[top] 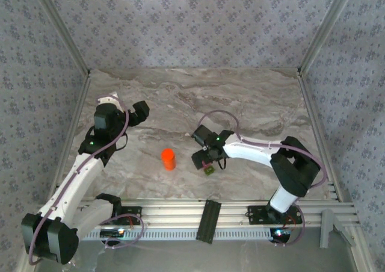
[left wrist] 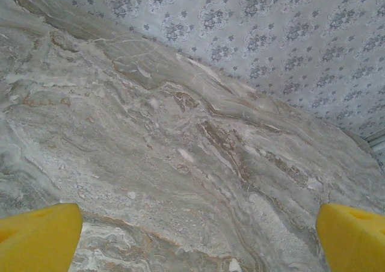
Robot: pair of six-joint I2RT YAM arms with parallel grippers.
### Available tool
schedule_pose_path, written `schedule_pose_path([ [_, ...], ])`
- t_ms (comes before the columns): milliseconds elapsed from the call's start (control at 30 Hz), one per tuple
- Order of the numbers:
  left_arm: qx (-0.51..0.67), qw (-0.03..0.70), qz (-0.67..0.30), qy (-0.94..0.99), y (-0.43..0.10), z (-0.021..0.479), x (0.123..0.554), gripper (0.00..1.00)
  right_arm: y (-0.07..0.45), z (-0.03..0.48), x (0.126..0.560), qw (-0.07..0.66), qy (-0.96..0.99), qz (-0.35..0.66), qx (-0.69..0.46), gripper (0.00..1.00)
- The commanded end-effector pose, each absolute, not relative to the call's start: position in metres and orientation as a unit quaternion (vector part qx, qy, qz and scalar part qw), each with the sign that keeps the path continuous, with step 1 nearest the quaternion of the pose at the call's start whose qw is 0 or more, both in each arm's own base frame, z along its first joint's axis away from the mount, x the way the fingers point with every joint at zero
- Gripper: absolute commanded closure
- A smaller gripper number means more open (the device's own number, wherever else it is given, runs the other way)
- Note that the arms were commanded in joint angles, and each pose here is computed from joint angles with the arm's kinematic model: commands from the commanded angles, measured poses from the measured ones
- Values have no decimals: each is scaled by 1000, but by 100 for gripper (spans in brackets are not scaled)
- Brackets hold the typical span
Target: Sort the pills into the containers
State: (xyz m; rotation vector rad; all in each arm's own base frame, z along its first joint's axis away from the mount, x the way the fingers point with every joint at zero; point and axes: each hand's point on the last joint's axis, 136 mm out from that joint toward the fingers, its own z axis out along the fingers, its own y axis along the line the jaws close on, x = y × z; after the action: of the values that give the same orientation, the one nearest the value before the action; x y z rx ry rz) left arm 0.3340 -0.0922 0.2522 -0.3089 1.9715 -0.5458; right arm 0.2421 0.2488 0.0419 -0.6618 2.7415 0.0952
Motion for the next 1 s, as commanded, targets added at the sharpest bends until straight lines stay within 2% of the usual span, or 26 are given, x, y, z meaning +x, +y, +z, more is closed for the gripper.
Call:
schedule_pose_path([
  [0, -127, 526, -238, 807, -96, 266, 337, 1, 257, 47, 257, 165, 961, 51, -214, 0],
  [300, -125, 526, -242, 806, -99, 265, 336, 0, 263, 90, 243, 191, 955, 111, -196, 1],
  [533, -122, 522, -242, 809, -102, 260, 339, 0, 250, 67, 219, 167, 968, 78, -169, 6],
  [967, -118, 524, -239, 809, -103, 260, 341, 1, 250, 30, 196, 119, 974, 42, -187, 13],
])
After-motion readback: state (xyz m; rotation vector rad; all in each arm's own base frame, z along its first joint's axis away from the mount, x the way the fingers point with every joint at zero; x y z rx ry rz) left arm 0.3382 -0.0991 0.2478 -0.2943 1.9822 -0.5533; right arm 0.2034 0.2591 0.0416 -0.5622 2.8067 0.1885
